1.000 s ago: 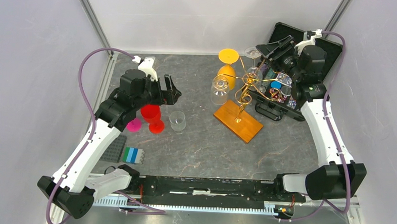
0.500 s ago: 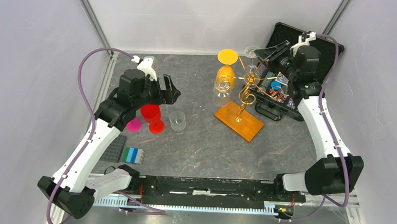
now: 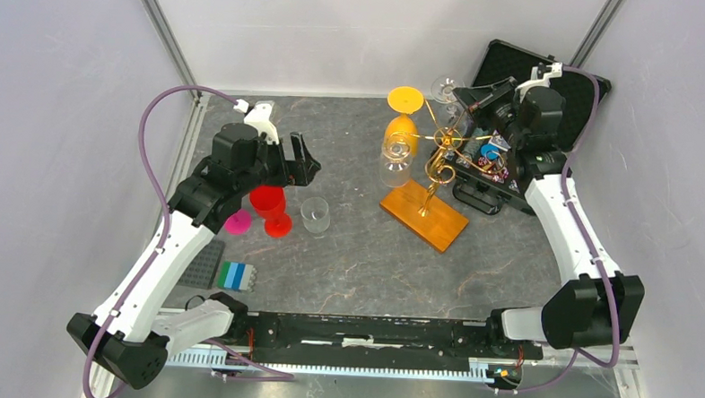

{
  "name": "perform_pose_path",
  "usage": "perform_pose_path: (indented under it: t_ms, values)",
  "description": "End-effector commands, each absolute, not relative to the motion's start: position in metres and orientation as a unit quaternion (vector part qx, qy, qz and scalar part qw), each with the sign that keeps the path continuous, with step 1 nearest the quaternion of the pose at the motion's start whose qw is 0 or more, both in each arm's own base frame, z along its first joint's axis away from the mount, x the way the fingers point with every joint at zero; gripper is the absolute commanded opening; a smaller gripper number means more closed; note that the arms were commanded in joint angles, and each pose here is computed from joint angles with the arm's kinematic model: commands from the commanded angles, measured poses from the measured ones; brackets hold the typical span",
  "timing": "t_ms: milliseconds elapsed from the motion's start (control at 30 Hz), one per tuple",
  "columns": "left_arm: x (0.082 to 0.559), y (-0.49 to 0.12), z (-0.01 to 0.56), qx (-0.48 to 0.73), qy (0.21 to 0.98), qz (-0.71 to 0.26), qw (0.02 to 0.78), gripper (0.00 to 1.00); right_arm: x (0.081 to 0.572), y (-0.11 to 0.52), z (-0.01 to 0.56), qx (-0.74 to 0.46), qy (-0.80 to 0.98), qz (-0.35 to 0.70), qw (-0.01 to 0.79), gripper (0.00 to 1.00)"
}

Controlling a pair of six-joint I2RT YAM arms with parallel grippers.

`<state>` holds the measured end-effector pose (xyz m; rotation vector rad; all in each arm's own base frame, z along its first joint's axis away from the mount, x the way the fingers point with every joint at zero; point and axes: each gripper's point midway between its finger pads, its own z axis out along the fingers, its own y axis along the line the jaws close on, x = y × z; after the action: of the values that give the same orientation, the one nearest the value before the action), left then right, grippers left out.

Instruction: Take the wine glass off the wine glass rack

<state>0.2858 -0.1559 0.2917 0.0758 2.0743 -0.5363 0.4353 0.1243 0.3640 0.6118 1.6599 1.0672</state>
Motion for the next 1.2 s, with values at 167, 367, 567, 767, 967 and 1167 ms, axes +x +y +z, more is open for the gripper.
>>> perform_pose_path:
  t_ms: [167, 367, 567, 767, 967, 1167]
  values:
    - [0.288, -0.151, 0.304, 0.024, 0.837, -0.22, 0.501, 1.0, 0.432, 0.115, 0.38, 0.274, 0.666, 0.442, 0.535, 0.0]
    - [0.287, -0.151, 0.307, 0.024, 0.835, -0.223, 0.502, 1.0, 0.425, 0.11, 0.4, 0.3, 0.617, 0.475, 0.55, 0.0]
    - [0.286, -0.151, 0.308, 0.025, 0.834, -0.225, 0.503, 1.0, 0.424, 0.103, 0.41, 0.313, 0.603, 0.471, 0.563, 0.0]
    - [0.285, -0.151, 0.308, 0.025, 0.833, -0.225, 0.505, 1.0, 0.419, 0.093, 0.414, 0.33, 0.597, 0.454, 0.573, 0.0]
    - [0.285, -0.151, 0.308, 0.026, 0.833, -0.226, 0.504, 1.0, 0.411, 0.09, 0.42, 0.335, 0.592, 0.452, 0.577, 0.0]
    - [0.285, -0.151, 0.308, 0.025, 0.833, -0.226, 0.504, 1.0, 0.395, 0.104, 0.424, 0.315, 0.6, 0.486, 0.552, 0.0]
